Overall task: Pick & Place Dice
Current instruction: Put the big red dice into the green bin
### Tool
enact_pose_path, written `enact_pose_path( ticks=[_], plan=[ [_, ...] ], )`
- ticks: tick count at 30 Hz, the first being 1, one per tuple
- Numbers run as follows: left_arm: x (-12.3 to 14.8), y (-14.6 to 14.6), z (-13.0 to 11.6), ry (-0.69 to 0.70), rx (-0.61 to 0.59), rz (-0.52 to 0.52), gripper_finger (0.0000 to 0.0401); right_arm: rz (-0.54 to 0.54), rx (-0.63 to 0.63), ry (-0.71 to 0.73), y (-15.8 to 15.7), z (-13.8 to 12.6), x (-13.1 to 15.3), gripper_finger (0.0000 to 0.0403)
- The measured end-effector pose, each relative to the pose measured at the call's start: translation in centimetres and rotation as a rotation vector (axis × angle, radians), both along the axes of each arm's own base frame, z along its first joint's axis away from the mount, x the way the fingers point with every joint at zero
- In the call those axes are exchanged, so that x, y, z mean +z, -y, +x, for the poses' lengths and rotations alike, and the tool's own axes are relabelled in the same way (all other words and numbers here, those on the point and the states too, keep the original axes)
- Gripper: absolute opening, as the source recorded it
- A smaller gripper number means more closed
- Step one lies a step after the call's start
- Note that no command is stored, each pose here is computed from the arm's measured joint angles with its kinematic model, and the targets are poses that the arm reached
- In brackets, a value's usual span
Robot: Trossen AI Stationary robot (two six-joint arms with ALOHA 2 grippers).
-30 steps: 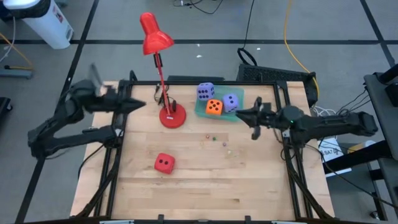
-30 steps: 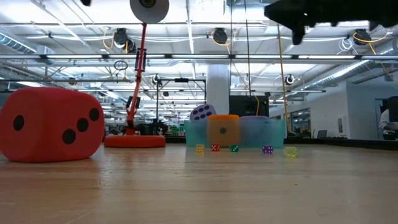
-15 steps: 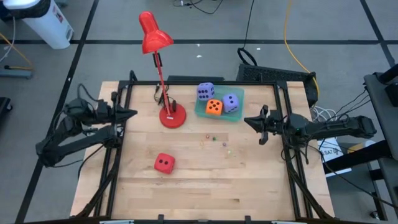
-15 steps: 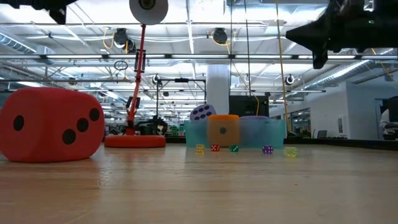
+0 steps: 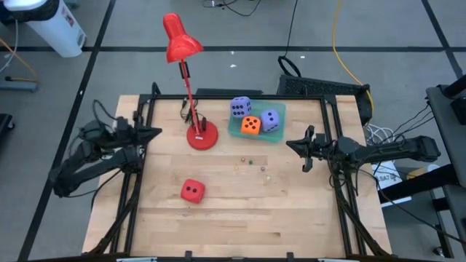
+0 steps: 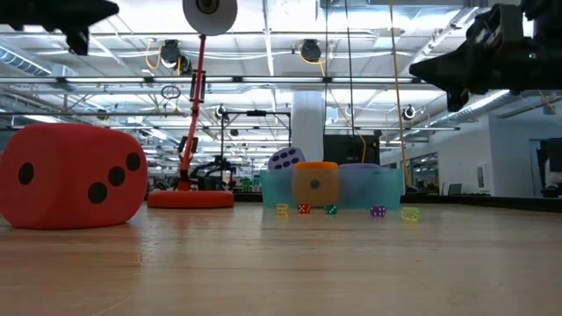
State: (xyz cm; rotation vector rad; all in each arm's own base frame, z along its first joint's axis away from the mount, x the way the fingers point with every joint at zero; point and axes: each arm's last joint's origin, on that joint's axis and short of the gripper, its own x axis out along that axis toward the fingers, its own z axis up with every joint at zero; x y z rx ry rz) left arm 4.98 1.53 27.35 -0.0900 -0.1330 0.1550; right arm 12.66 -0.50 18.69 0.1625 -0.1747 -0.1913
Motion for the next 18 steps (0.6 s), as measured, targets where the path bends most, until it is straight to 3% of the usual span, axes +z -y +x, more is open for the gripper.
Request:
enact_pose_path(
  ticks=[4, 8, 11, 14, 18],
  plan=[
    [-2.6, -0.8, 1.6, 0.010, -0.025, -0.046, 0.0002, 0.014, 0.003, 0.105, 0.0, -0.2, 0.8, 0.0002],
    [-7.0, -1.6, 3.5, -0.118, -0.060, -0.090, 0.0003, 0.017, 0.006, 0.094, 0.0, -0.1, 0.6, 0.0002],
    [-8.9, -1.7, 3.9, -0.158, -0.086, -0.090, 0.0002, 0.016, 0.004, 0.075, 0.0, 0.1, 0.4, 0.0002],
    [-10.2, -1.7, 4.1, -0.191, -0.098, -0.082, 0.0004, 0.025, 0.005, 0.050, 0.0, 0.3, 0.1, 0.0002],
    [-10.2, -1.6, 4.2, -0.203, -0.120, 0.012, 0.0003, 0.025, 0.001, 0.004, 0.0, 0.6, -0.4, 0.0002]
  ],
)
